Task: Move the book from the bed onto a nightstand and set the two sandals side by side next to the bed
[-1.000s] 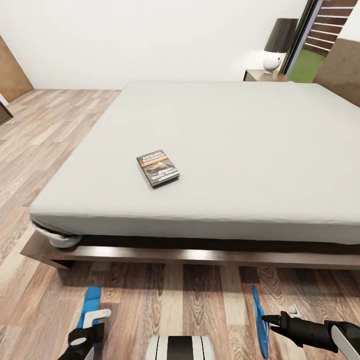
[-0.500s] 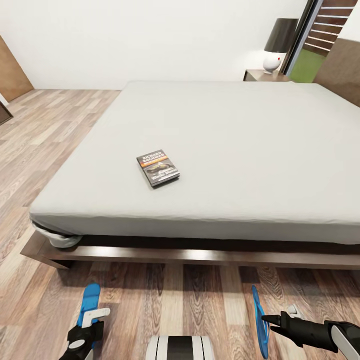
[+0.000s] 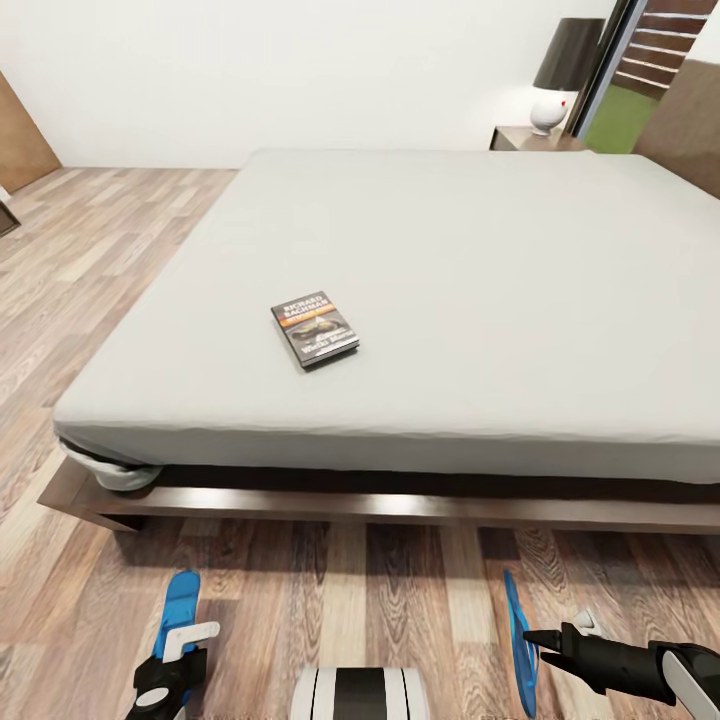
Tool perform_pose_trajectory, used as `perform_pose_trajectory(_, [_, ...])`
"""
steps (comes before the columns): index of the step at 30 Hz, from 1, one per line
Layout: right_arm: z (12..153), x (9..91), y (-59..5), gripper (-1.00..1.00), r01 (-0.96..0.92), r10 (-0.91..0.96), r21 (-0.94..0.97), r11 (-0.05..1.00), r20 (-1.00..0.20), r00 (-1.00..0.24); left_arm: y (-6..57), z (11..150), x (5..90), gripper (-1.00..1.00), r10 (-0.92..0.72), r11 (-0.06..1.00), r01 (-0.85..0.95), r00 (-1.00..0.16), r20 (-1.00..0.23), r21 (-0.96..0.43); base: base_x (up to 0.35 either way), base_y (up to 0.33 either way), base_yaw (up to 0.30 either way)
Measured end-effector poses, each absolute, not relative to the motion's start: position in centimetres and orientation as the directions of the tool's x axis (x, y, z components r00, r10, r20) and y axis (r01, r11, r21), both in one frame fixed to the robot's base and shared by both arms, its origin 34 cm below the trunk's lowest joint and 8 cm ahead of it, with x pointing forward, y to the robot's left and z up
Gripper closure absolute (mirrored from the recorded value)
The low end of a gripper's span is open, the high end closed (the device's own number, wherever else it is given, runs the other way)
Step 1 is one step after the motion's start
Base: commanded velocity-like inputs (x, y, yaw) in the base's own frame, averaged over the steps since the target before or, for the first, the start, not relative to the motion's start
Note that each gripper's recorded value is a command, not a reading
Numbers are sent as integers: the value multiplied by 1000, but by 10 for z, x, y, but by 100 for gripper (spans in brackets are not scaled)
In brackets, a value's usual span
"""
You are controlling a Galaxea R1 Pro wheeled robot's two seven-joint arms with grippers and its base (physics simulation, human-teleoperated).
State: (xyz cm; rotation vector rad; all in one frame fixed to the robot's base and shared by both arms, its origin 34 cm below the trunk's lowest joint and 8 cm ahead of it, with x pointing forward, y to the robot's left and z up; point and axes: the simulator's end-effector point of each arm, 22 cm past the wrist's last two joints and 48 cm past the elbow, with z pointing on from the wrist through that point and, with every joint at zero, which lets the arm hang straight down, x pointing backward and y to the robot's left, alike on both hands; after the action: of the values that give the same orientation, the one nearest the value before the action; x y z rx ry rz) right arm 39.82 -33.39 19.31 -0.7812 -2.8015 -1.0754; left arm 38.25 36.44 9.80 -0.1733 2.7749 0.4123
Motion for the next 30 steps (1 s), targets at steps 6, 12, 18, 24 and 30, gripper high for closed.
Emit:
perform_pose_trajectory(6, [185,391,-334,100,484,441,604,633,233,-867,364,90,372,100,-71,951,-159,-947,-315,266,0,0,0])
perform_pose_trajectory(12, [177,383,-334,100,499,441,592,633,254,-861,364,82,362,100,-71,951,-152,-954,-291,269,0,0,0])
perform_pose_trajectory(18, [169,375,-334,100,513,441,580,633,275,-854,363,75,352,100,-70,951,-145,-961,-268,272,0,0,0])
perform_pose_trajectory(24, [166,373,-334,100,519,442,576,631,282,-851,364,73,349,100,-70,951,-143,-963,-260,274,0,0,0])
perform_pose_trajectory(30, [167,373,-334,100,518,442,577,632,282,-852,365,73,350,100,-71,950,-146,-962,-265,275,133,0,0])
